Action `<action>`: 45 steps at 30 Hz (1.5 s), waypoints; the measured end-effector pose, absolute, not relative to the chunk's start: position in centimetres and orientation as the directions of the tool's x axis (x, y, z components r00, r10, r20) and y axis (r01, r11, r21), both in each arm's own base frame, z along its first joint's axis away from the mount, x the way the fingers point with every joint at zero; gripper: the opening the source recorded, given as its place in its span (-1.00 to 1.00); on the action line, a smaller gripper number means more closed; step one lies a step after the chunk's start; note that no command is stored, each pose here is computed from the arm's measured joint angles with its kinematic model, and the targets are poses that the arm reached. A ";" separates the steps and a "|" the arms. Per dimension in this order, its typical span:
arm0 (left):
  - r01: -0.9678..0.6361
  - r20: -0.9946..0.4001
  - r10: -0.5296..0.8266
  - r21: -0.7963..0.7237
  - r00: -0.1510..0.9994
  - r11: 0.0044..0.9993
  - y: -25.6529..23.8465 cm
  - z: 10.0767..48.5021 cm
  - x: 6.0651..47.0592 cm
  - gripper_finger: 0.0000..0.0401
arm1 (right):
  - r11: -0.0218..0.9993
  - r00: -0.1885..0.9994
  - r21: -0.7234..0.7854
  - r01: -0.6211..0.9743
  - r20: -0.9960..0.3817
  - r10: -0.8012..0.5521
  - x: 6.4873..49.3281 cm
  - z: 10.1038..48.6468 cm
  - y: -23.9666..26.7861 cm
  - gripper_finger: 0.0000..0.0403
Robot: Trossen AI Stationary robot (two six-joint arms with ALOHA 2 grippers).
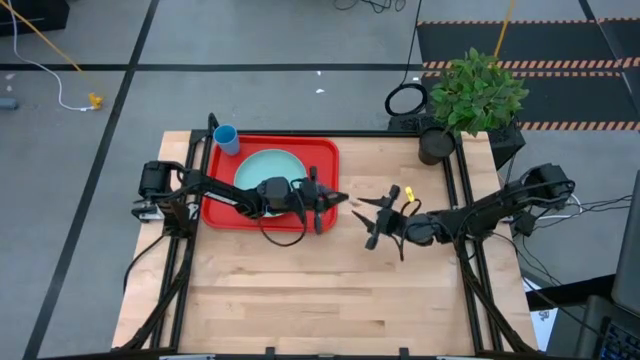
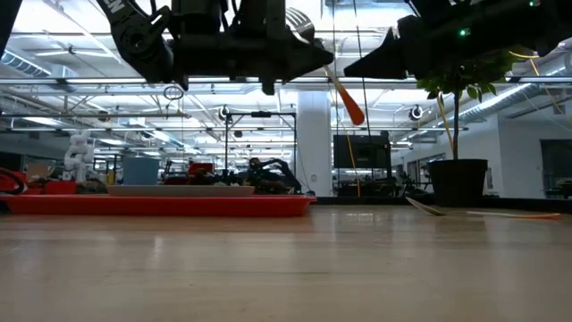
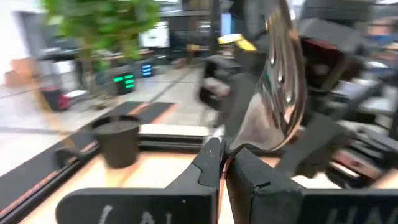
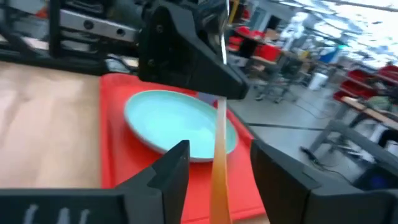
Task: Pick and place plate/cup/fork/spoon on tray
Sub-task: Put the orange fork on the red serving tray to the right of the blue plate
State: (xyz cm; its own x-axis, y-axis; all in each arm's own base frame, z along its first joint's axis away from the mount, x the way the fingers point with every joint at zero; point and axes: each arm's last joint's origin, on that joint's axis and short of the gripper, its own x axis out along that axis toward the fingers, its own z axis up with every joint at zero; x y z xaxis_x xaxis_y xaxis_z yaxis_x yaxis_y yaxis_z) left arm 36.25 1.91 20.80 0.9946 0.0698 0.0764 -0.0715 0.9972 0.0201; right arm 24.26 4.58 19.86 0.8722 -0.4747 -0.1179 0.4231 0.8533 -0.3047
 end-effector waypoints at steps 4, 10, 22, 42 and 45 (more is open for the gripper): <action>-0.193 0.077 0.198 -0.061 0.977 0.979 2.3 20.8 36.2 -0.96 | 0.824 0.845 -0.319 0.468 -0.112 -0.523 24.2 19.9 4.3 -0.29; -0.310 0.097 0.330 -0.181 0.939 0.933 2.2 21.0 36.1 -0.93 | 0.800 0.822 -0.365 0.476 -0.138 -0.553 24.8 18.9 3.7 -0.38; -0.379 0.107 0.418 -0.269 0.902 0.886 1.3 21.2 36.0 -0.97 | 0.691 0.741 -0.457 0.560 -0.096 -0.665 26.2 16.8 3.0 -0.07; -0.407 0.102 0.479 -0.393 0.872 0.825 1.3 21.1 35.9 -0.97 | 0.670 0.736 -0.537 0.513 -0.127 -0.665 26.4 16.1 2.0 -0.20; -0.400 0.101 0.476 -0.411 0.873 0.820 1.2 21.1 35.9 -0.96 | 0.677 0.750 -0.551 0.488 -0.131 -0.648 26.5 16.1 2.0 -0.20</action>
